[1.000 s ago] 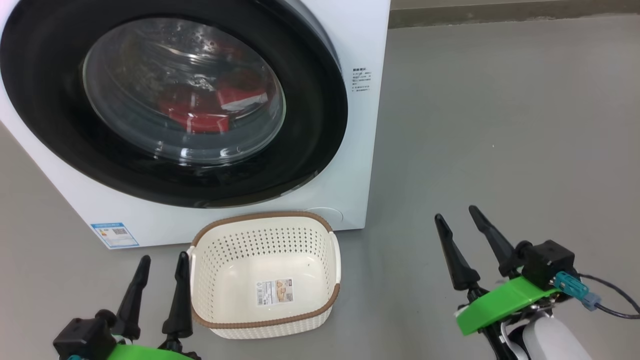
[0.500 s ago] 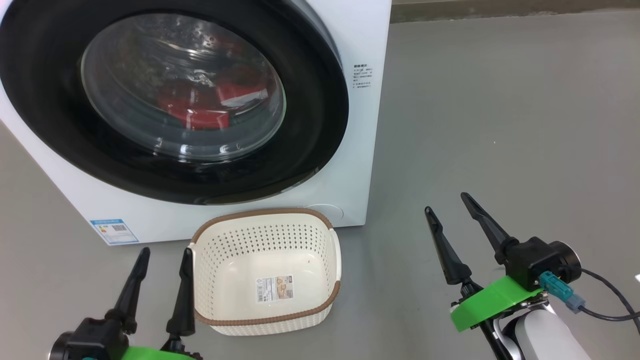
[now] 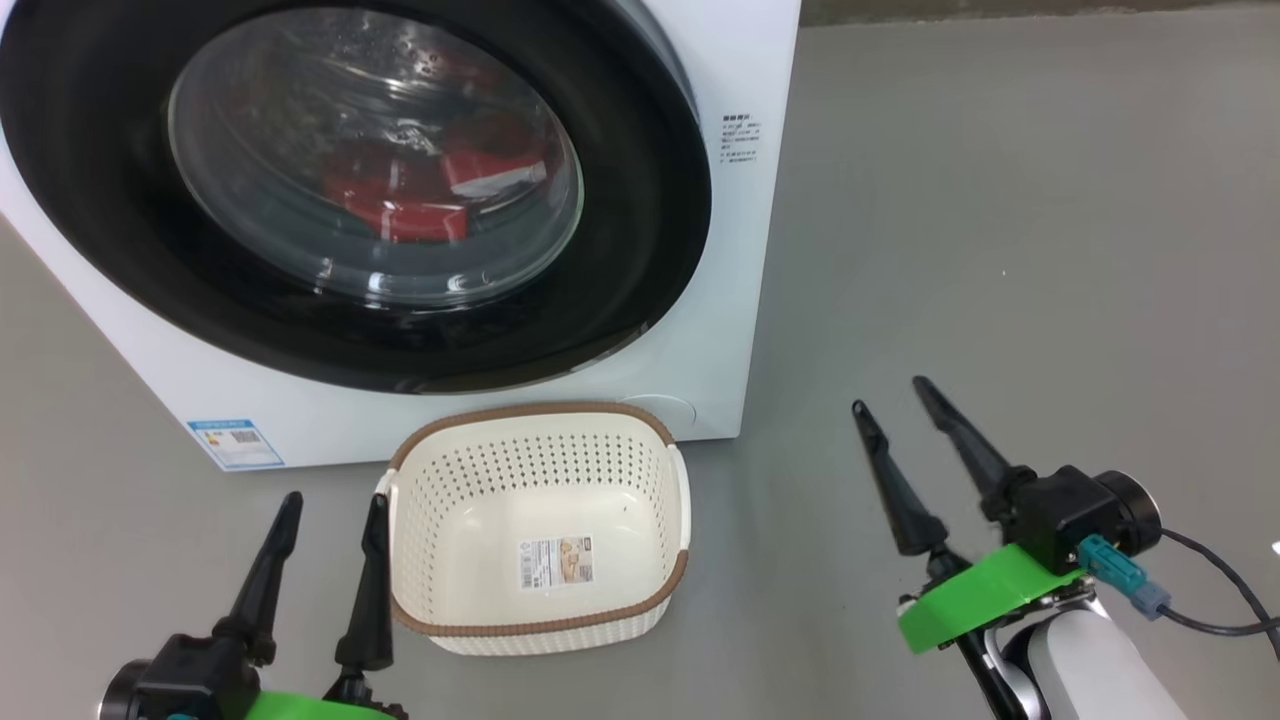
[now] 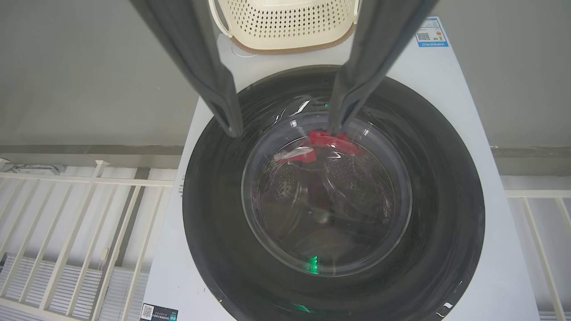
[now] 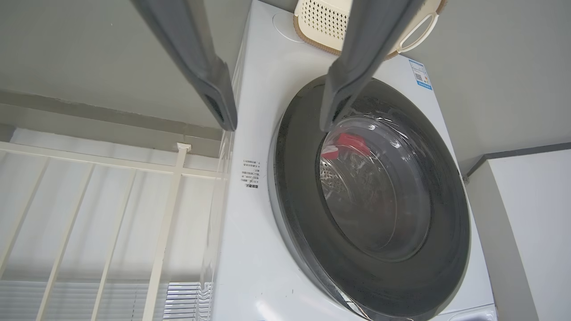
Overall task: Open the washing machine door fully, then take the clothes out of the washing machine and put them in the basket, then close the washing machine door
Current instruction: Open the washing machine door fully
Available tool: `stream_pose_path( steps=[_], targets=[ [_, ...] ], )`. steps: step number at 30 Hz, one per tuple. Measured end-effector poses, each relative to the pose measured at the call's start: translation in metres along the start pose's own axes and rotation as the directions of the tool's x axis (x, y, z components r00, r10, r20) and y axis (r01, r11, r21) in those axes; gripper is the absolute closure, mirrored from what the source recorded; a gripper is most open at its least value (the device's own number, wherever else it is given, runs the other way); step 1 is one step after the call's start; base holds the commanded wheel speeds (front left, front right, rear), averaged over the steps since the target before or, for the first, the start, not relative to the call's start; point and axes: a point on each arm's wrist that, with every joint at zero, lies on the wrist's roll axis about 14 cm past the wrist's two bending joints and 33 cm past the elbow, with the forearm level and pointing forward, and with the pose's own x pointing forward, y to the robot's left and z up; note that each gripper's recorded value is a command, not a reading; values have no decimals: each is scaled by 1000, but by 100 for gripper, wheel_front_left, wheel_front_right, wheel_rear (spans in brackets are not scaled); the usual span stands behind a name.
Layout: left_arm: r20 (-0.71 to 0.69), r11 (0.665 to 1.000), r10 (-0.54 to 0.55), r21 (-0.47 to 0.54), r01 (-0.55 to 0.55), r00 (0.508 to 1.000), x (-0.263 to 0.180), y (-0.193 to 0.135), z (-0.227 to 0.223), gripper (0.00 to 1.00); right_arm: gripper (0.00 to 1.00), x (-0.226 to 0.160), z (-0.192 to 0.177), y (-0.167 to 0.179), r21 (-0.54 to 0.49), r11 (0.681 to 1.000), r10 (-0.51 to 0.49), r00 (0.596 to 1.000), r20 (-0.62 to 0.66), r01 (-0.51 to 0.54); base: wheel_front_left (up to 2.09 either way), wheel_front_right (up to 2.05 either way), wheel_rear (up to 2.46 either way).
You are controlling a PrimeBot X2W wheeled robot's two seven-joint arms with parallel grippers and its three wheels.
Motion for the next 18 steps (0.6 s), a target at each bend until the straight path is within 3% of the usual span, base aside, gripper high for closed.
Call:
stream_pose_path(
  steps=[4,8,9,13,18],
  targets=[
    [-6,1000,2,2,-2,1000,4,0,-3,0,100,9,1,-8,124,992,-37,999,17,35,0,0,0],
    [13,1000,-8,3,8,1000,15,-3,1,0,100,25,6,-17,314,947,-84,995,45,66,0,0,0],
    [13,1000,-8,3,8,1000,15,-3,1,0,100,25,6,-17,314,947,-84,995,45,66,0,0,0],
    [9,1000,-6,5,6,1000,23,-3,-2,0,100,46,9,-22,435,898,-106,992,62,69,0,0,0],
    [5,1000,-11,1,11,1000,35,-5,-8,0,100,72,7,-28,587,806,-136,988,70,69,0,0,0]
  ],
)
